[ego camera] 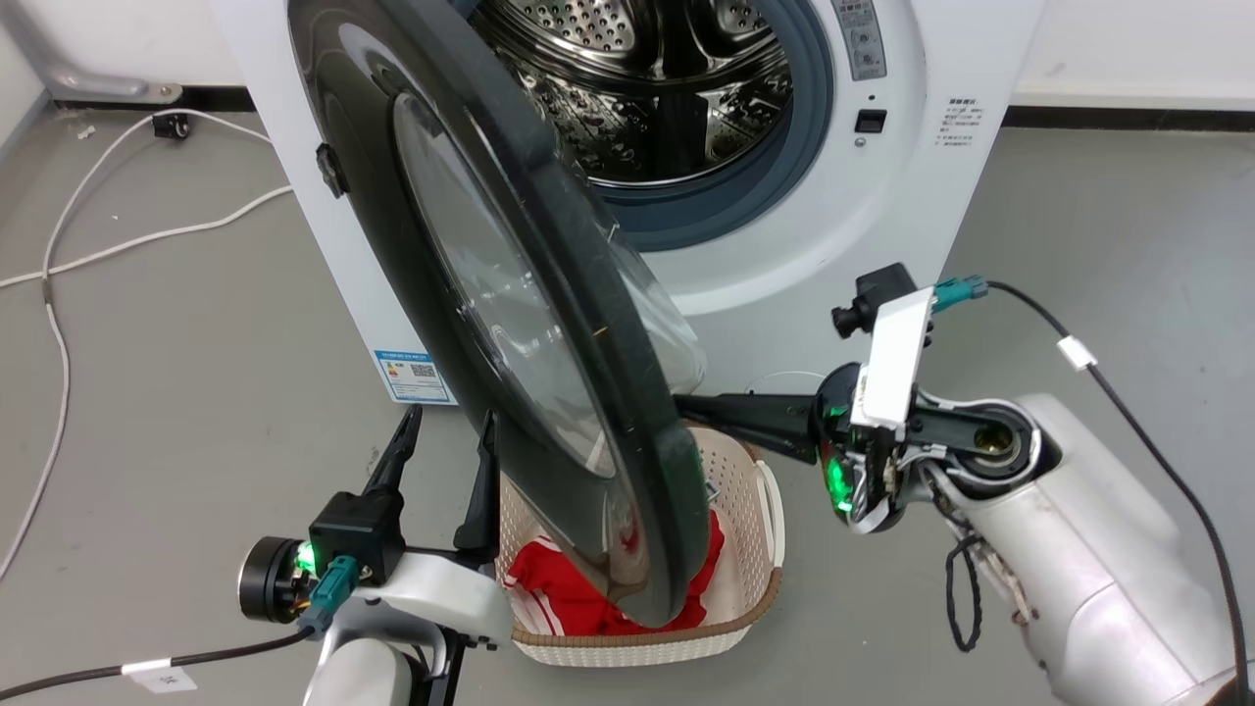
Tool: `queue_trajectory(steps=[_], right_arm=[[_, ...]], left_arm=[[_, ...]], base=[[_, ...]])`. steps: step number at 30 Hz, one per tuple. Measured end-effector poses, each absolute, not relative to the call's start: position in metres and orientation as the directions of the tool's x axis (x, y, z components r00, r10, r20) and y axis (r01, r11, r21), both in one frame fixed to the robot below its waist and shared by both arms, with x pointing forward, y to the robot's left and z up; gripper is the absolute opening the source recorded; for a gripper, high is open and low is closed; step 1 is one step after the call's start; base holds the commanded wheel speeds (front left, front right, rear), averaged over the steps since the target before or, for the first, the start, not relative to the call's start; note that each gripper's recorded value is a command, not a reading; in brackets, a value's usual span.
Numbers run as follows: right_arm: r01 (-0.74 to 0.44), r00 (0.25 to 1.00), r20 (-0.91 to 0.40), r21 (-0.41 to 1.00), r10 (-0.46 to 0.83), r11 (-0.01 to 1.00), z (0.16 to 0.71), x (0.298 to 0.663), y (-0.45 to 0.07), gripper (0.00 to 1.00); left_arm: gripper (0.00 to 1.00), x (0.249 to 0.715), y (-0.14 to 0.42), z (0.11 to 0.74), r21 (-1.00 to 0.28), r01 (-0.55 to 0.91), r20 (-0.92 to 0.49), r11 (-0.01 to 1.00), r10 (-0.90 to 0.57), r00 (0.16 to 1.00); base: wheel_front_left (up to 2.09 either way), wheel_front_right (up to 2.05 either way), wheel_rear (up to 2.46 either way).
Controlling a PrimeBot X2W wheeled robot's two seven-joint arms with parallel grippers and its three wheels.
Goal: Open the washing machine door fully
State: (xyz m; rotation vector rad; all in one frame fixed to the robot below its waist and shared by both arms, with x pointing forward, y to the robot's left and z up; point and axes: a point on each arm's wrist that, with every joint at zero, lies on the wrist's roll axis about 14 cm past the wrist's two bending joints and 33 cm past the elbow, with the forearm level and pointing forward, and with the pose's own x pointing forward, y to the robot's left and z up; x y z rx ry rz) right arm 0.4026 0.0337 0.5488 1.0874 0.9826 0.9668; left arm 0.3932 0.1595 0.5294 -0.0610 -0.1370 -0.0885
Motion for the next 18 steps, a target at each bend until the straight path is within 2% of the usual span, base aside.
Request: queue_trajectory(steps=[8, 15, 18], right_arm=[[-0.146, 0.223, -0.110, 0.979, 0.969, 0.144, 0.552, 0.377, 0.058, 0.00], [-0.149, 0.219, -0.087, 0.981, 0.972, 0.121, 0.551, 0.371, 0.068, 0.00], [-0.146, 0.238, -0.077, 0.983, 0.968, 0.114, 0.550, 0.371, 0.069, 0.00]], left_arm=[[1.00, 0.384, 0.161, 0.528, -0.057, 0.088, 0.136, 0.995, -0.080, 0.987], [1.00, 0.386, 0.160, 0.525, -0.062, 0.089, 0.127, 0.994, -0.081, 0.989], [1.00, 0.387, 0.160, 0.524, -0.065, 0.088, 0.125, 0.994, -0.079, 0.989]], base=[[0.00, 0.00, 0.00], [0.00, 0.00, 0.00], [0.00, 0.00, 0.00]])
